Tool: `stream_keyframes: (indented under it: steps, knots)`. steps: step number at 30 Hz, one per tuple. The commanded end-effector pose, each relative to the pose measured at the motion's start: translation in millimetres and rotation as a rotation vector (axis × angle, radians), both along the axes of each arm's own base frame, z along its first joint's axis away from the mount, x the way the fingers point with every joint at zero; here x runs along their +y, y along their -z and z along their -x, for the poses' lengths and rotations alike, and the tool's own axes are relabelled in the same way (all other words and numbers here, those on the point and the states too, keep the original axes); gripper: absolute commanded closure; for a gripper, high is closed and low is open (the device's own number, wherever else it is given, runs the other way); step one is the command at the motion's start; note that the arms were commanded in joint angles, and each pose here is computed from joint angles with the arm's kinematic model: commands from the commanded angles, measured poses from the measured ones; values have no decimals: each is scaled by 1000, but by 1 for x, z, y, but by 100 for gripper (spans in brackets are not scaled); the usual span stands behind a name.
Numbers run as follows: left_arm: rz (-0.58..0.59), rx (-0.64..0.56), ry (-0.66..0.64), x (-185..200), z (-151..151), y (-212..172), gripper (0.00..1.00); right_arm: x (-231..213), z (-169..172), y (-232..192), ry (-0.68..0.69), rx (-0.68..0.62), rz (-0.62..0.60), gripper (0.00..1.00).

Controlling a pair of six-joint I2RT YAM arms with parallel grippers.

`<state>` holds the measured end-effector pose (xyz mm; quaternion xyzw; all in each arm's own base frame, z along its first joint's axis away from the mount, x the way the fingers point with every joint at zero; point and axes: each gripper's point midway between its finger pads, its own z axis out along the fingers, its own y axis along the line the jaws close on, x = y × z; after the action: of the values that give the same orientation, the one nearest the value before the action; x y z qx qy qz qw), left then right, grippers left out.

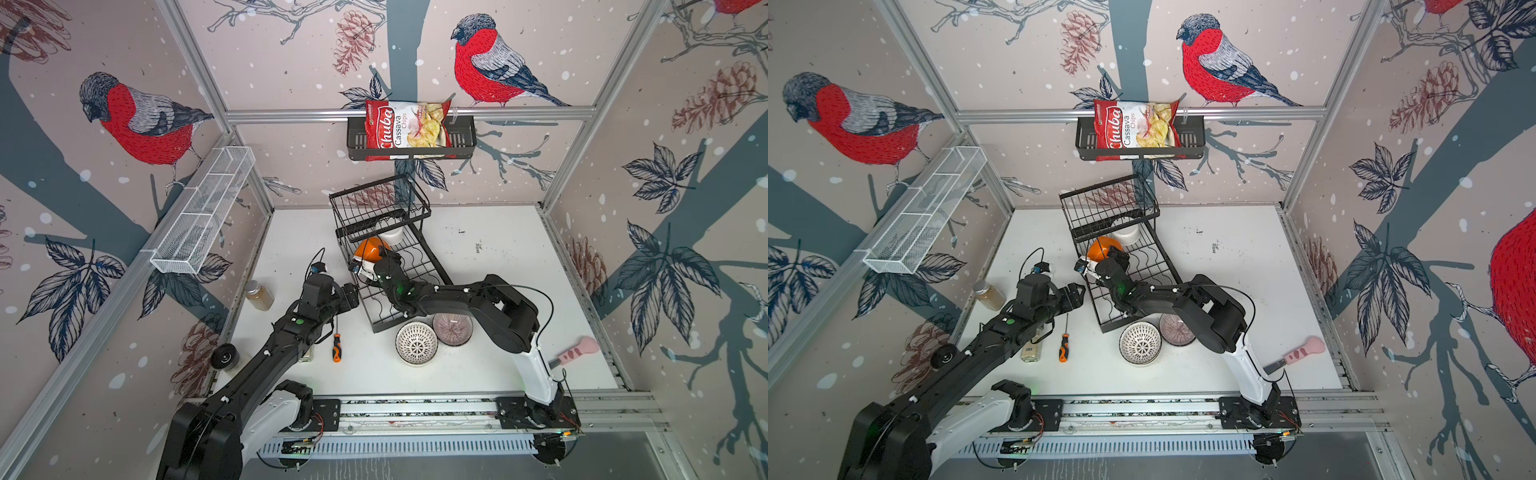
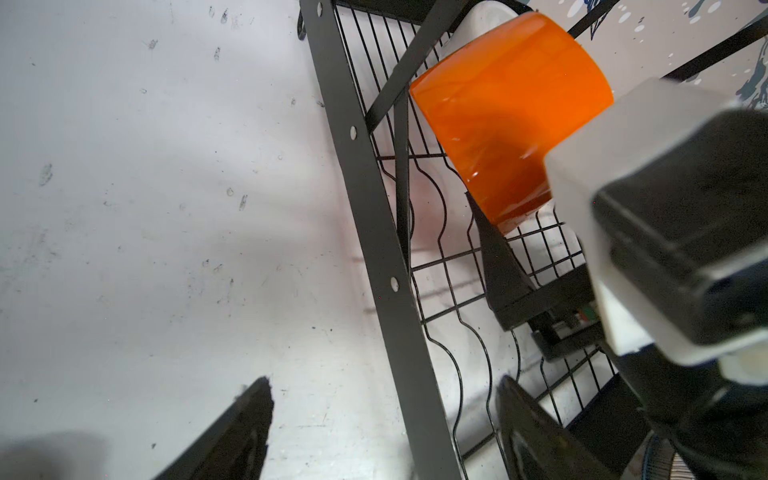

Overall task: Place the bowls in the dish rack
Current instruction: 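Lower the orange bowl with the right gripper into the lower tier beside the white bowl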

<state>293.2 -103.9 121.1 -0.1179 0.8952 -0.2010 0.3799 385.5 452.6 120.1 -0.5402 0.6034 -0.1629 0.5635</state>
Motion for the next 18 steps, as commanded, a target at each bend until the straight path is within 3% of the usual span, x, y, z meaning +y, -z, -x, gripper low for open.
stream_keyframes:
  steps: [1, 8, 18]
  knots:
    - [-5, -6, 5, 0, -2, -3, 16, 4, -9, -19, 2, -73, -43, 23]
    - [-12, 4, 1, 0, -3, 0, 16, 8, -19, -11, 1, -140, 0, 22]
    - [-26, 4, 9, 0, -3, 1, 17, 13, -27, 5, -19, -81, -2, 16]
